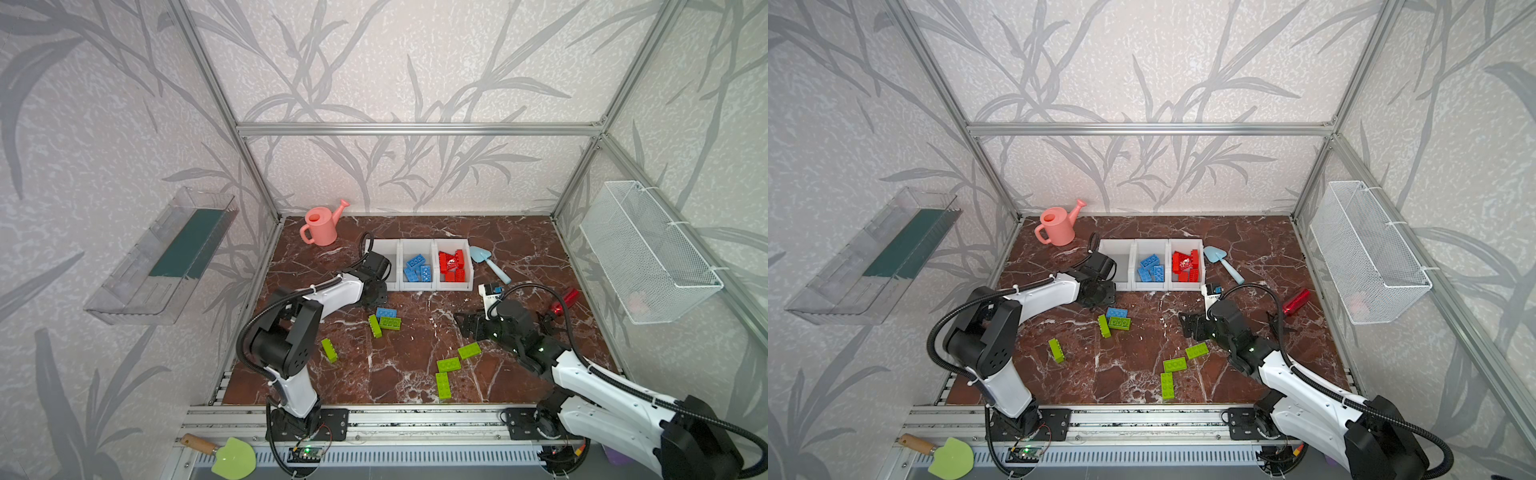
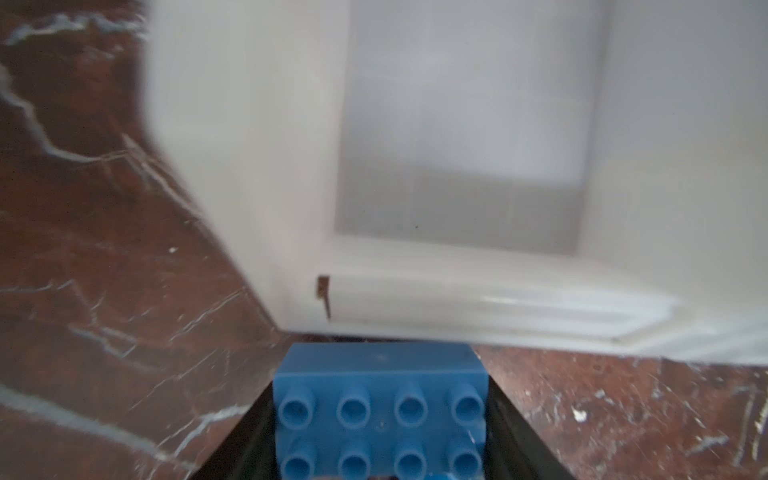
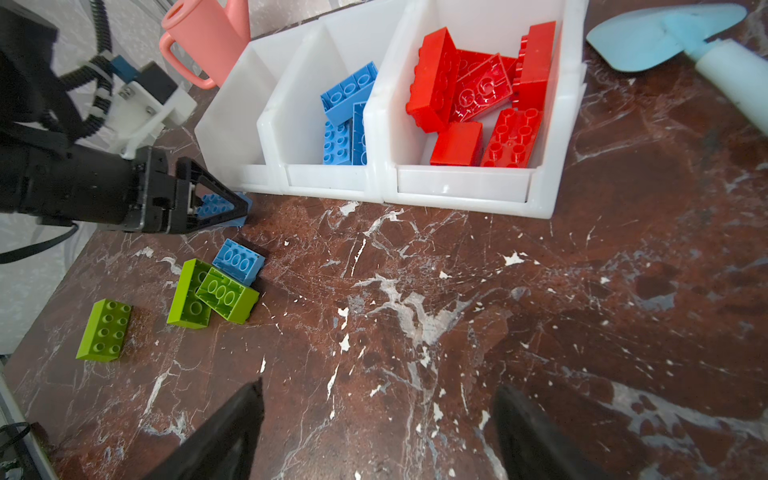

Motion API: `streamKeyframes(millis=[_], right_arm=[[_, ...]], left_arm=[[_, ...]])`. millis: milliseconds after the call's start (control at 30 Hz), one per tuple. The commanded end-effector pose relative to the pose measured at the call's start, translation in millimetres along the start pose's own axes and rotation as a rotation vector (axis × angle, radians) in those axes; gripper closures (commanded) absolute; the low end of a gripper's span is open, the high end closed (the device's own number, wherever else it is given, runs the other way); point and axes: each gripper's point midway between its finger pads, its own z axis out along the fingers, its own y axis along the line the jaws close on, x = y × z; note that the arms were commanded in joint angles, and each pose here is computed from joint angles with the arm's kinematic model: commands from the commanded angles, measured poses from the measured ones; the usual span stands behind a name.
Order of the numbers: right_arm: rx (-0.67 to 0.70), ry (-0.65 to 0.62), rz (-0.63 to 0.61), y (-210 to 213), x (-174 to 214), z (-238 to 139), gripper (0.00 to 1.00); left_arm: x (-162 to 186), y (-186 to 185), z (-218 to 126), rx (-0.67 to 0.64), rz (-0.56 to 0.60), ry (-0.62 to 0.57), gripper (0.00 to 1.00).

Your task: Sort the legos into containers by color

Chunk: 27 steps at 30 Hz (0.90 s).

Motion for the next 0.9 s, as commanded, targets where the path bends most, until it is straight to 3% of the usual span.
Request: streamKeyframes(millis=[0, 200, 367, 600, 867], right_arm=[[-0.012, -0.023, 0.005, 2.5, -4.0, -2.6, 0.13], [-0.027, -0.024, 0.017, 4.8, -3.3, -2.1, 0.13], [-0.015, -0.021, 0.012, 2.6, -2.4, -0.8, 0.13], [-0.012, -0.030, 0.010, 1.7, -3.8, -3.5, 0.12], [-0.030, -0.029, 0.021, 4.9, -3.2, -3.7, 0.13]], left_arm=[[-2.7, 1.2, -37.5, 0.020, -0.013, -0.046, 0.56], [-20.7, -24.8, -88.6, 0.093, 0.062, -0.088, 0.56], [-45.2, -61.8, -111.4, 0.166, 0.128, -0.127, 0.56], [-83.9, -110.3, -104.2, 0.211, 0.190, -0.125, 0.57], [-112.8, -149.1, -68.3, 0.226, 0.218, -0.089, 0.57]])
